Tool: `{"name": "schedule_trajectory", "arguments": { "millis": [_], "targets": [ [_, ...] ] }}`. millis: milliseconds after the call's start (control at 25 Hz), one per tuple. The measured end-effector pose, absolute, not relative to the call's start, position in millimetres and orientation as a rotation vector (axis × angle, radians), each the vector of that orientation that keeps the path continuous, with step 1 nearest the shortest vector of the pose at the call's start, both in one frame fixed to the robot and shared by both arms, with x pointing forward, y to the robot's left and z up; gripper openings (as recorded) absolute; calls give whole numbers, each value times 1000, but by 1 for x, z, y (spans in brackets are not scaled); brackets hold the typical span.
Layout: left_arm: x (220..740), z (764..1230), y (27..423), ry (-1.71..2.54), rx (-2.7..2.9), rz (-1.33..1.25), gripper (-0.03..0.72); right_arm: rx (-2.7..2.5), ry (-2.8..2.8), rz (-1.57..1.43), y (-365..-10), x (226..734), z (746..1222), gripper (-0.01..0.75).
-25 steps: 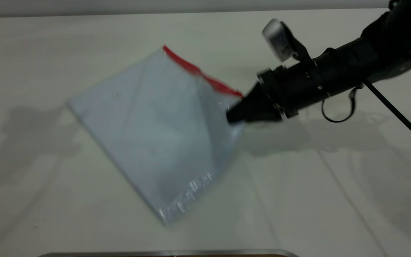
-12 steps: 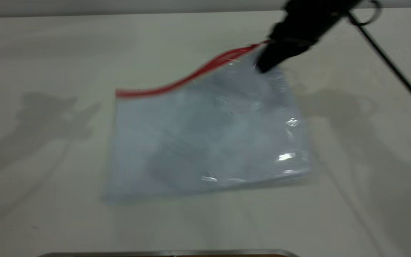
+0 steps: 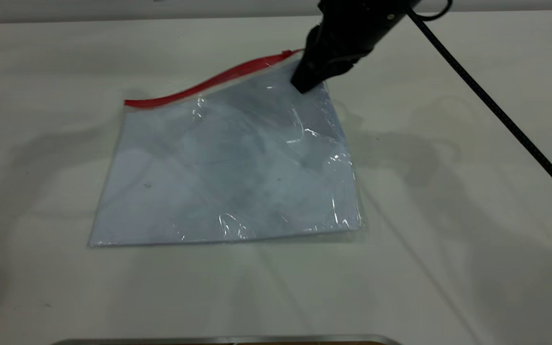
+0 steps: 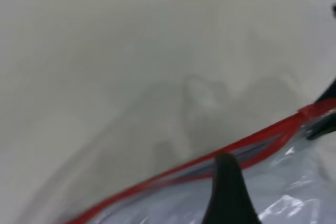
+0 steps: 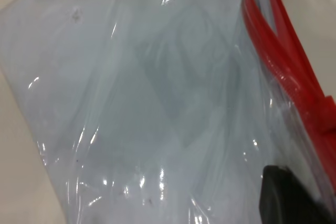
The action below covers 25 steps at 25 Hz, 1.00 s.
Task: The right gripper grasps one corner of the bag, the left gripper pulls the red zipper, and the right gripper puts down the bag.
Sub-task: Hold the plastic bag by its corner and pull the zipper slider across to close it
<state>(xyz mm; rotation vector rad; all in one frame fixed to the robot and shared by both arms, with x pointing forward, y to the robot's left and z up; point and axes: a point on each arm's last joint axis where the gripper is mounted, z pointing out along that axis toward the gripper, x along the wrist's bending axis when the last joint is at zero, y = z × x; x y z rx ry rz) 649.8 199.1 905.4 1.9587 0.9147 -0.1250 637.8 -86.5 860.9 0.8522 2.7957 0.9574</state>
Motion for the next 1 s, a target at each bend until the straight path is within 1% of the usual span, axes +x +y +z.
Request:
{"name": "schedule_trajectory", "arguments": {
  "millis": [200, 440, 800, 1000],
  "targets": [
    [663, 886, 162, 704, 2006, -278, 564, 796, 2826, 967, -79, 633, 861, 35],
    [668, 877, 133, 586, 2054, -344, 564, 719, 2831, 983, -69, 628, 862, 35],
    [665, 872, 134, 562, 2138, -418, 564, 713, 2826, 988, -68, 628, 862, 35],
    [665, 865, 134, 569, 2144, -434, 526, 714, 2825, 989, -68, 629, 862, 35]
  ]
}}
